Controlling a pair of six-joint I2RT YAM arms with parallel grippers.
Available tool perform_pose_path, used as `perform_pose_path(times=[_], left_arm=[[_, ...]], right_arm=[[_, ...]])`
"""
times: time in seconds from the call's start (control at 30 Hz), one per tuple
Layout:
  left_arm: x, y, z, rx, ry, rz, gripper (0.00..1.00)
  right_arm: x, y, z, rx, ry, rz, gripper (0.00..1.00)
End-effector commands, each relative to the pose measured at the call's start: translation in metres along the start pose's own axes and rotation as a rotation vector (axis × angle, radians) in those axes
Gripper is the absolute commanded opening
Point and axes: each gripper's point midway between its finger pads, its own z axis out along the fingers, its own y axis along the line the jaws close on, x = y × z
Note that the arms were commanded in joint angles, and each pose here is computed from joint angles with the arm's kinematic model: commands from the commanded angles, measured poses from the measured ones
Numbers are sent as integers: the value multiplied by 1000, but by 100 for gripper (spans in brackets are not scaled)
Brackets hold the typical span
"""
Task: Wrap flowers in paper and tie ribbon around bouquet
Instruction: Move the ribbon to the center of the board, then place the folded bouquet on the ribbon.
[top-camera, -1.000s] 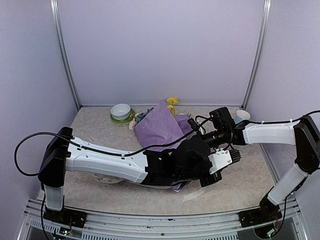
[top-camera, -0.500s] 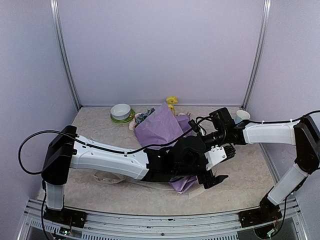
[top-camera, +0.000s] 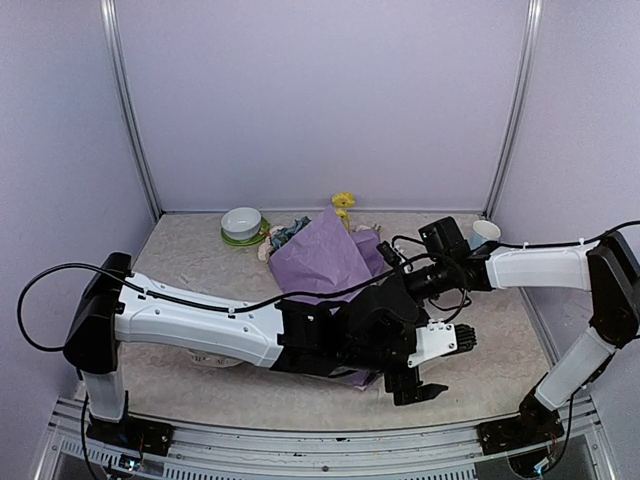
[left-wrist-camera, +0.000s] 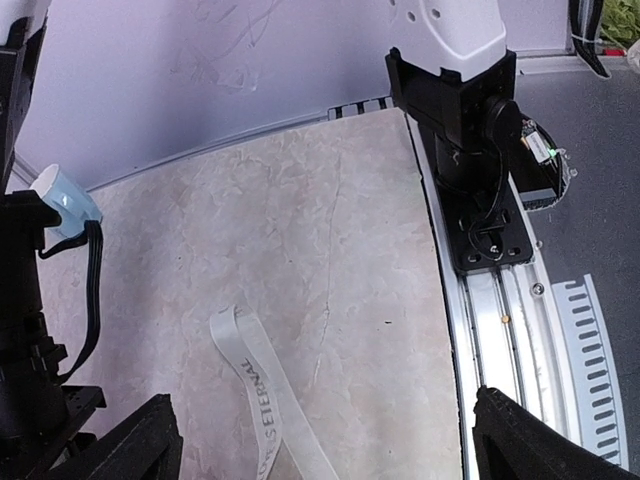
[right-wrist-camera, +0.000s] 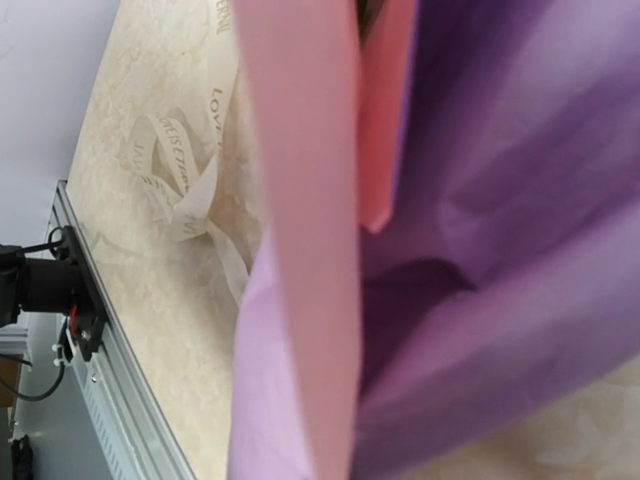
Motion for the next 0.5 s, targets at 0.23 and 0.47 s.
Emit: perform_pose_path(times=[0.23,0.47], left_arm=[[-32,43,-92,-61,-144,-168,97],[70,121,-149,-344,6,-501,90]], right_arm=[[8,13,-1,-40,14,-14,0],[46,36,13,-129,54,22,0]])
